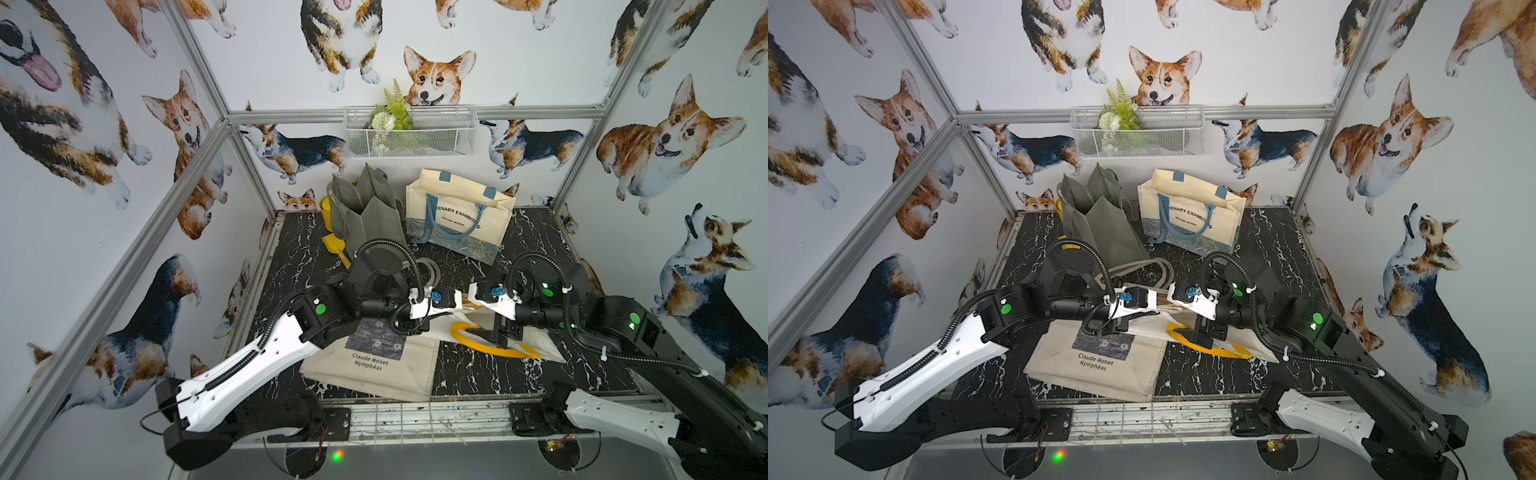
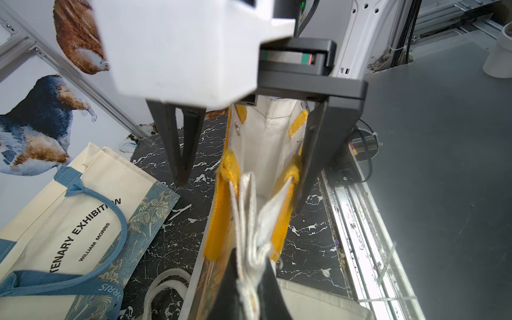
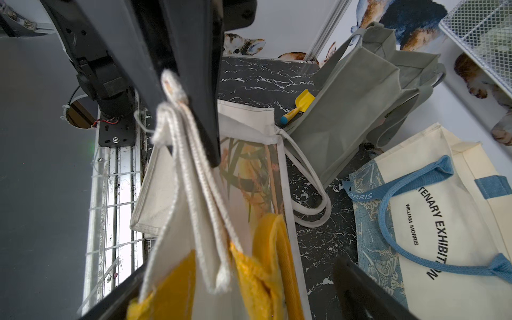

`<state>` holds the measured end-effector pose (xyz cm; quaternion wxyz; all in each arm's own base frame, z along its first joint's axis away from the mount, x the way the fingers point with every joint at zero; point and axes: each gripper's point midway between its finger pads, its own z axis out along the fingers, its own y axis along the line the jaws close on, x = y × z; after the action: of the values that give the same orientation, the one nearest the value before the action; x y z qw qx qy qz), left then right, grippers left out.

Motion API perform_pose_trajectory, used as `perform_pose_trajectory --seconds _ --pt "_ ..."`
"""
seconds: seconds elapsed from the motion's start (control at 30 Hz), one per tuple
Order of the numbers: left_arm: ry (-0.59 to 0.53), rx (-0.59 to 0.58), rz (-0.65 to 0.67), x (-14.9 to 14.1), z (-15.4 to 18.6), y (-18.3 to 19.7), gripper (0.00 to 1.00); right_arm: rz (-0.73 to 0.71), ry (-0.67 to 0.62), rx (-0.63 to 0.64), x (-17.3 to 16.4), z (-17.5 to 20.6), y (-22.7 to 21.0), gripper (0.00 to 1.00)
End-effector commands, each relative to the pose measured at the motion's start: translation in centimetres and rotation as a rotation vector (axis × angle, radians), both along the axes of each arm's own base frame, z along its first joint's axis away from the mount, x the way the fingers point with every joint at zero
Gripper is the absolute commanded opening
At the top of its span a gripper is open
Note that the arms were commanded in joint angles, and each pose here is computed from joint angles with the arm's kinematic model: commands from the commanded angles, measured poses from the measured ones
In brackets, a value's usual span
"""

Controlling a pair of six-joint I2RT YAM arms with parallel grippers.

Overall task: Put away the canvas bag
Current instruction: Press the canvas bag.

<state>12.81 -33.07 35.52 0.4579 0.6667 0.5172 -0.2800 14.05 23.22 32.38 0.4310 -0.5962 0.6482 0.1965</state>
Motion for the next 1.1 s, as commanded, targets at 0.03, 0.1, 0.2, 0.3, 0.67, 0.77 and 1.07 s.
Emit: perform_pose_trajectory --seconds 0.03,0.1,0.2,0.3,0.67,0.77,1.07 --pt "-0.071 -0.099 0.005 0.5 2.9 -0.7 0.0 0.031 0.0 0.036 -0.4 0.3 0.5 0.77" --pt "-0.075 -0.114 0.023 0.8 3.2 -0.8 0.0 0.027 -0.006 0.05 -0.4 0.3 0.3 0.52" --pt "-0.068 -0.141 0.046 1.2 3.4 -0.9 0.0 0.015 -0.017 0.079 -0.3 0.4 0.1 0.21" --pt "-0.059 -0.162 0.092 1.7 3.2 -0.7 0.21 0.008 -0.008 0.095 -0.3 0.6 -0.2 0.0" --pt "0.038 -0.222 0.227 3.4 -2.7 5.0 0.75 0.069 0.065 0.122 -2.0 2.1 -1.0 0.0" --pt "0.027 -0.235 0.251 4.1 -3.3 6.0 0.76 0.129 0.092 0.109 -2.9 1.9 -0.8 0.0" --pt "0.033 -0.25 0.185 4.3 -3.3 6.1 0.8 0.166 0.081 0.061 -3.5 1.5 -1.2 0.0"
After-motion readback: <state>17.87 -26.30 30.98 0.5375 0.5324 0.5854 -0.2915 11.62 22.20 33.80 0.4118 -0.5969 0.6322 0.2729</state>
